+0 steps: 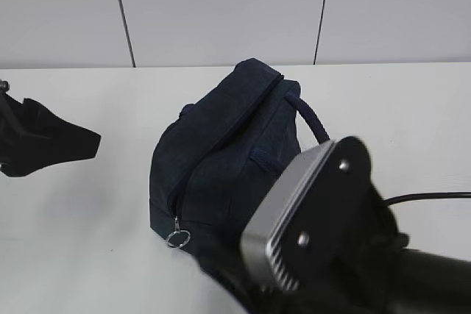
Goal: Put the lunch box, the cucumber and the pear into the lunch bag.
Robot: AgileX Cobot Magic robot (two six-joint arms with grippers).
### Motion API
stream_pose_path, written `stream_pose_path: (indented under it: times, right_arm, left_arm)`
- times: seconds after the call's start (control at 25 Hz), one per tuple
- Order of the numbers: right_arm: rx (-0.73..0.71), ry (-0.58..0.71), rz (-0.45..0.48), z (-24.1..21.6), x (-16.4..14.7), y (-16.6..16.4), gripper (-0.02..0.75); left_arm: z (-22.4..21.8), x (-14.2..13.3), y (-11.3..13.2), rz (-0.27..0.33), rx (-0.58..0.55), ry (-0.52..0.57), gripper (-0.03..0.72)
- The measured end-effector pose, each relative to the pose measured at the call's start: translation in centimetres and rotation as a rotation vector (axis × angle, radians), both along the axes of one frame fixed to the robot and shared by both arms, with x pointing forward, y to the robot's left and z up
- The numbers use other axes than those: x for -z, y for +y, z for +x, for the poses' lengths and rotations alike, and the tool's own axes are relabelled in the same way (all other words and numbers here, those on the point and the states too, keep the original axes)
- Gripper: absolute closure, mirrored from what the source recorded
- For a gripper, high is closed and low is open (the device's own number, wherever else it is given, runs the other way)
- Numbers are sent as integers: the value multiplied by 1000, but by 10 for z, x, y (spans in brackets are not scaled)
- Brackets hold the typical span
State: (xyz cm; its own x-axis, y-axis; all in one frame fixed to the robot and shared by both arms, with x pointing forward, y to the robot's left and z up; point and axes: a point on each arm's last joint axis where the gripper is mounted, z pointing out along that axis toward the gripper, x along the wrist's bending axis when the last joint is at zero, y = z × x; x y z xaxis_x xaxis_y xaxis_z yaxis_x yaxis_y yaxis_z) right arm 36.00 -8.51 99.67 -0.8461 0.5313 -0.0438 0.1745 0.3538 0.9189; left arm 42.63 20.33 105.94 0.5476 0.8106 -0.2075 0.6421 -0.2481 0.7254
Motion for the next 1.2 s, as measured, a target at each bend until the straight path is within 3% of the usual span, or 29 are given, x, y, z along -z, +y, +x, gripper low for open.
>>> stream_pose_path:
  times: [0.08,0.28,0.52,0.76,0.96,1.2]
  right_arm:
    - [-60,40,-19,-2,1,11,567]
    - [-48,141,-105,8,15,29,560]
    - [169,269,-23,29,60,46,482]
    - [386,244,-38,49,102,43,473]
    - [403,218,-54,54,117,49,469]
    - [364,171,-27,60,115,61,367]
  left_arm:
    - [0,0,0,0,-1,-1,346]
    - [0,0,0,0,-1,-2,346]
    - [0,0,0,0,-1,-2,346]
    - [0,0,0,-1,-3,-4,346]
    - [1,0,0,-1,-4,-6,346]
    - [1,0,0,-1,-5,-7,346]
